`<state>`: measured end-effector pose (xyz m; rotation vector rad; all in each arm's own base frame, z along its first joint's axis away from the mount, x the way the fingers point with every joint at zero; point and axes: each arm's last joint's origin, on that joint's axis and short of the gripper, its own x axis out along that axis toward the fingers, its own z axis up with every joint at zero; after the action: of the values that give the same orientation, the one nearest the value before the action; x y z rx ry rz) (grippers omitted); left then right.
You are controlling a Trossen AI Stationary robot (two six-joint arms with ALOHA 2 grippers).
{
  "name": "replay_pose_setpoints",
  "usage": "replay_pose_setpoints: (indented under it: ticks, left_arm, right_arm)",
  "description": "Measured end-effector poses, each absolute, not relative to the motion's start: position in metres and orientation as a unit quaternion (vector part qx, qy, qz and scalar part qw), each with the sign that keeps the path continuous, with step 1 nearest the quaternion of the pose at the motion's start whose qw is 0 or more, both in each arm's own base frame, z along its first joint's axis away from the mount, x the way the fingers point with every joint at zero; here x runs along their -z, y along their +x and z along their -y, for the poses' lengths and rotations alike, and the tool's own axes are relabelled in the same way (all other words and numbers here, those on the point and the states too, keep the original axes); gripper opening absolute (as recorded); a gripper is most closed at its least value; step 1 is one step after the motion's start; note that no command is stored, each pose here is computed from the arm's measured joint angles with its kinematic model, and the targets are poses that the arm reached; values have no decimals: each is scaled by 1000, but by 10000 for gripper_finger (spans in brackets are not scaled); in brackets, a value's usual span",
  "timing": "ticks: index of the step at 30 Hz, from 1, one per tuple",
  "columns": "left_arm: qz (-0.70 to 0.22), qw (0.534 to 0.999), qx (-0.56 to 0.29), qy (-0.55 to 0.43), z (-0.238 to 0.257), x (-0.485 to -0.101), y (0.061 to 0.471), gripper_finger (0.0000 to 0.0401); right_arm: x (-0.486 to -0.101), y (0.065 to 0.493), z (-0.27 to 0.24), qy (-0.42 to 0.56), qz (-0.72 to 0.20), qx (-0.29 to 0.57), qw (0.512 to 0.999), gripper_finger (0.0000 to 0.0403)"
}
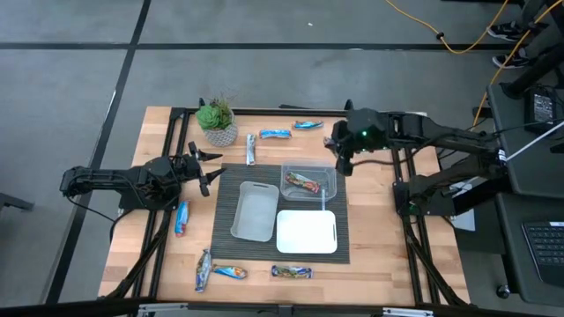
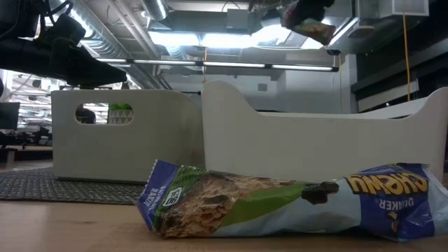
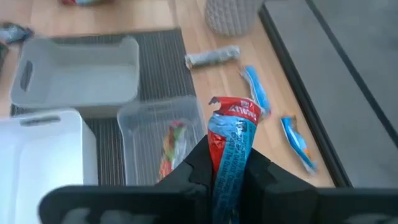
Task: Pick and place Granola Bars by type
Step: Put the red granola bar into the transparent bin
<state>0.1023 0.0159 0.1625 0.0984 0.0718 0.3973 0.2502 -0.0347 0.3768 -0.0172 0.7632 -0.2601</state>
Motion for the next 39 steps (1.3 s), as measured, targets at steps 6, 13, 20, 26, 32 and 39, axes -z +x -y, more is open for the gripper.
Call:
replay_pose_setpoints:
  ticks: [6, 13, 20, 26, 32, 39]
  left_arm:
    - [-36, 978, -197, 49, -16, -162, 102, 221]
    - [-35, 978, -197, 49, -16, -163, 102, 221]
    - [-36, 978, -197, 49, -16, -162, 102, 221]
    - [-36, 979, -197, 49, -16, -162, 102, 221]
    - [-36, 978, -197, 49, -16, -163, 102, 221]
    - [-36, 979, -197, 49, -16, -162, 102, 221]
  right_arm:
    - [-341, 268, 25, -48, -336, 96, 936, 43]
    - [-312, 281, 24, -67, -263, 60, 961, 44]
    - [-311, 282, 24, -70, -259, 60, 961, 44]
    - [-309, 281, 21, -81, -271, 51, 958, 44]
    - [-308, 280, 19, -86, -277, 46, 956, 44]
    - [-306, 285, 20, -110, -274, 41, 955, 44]
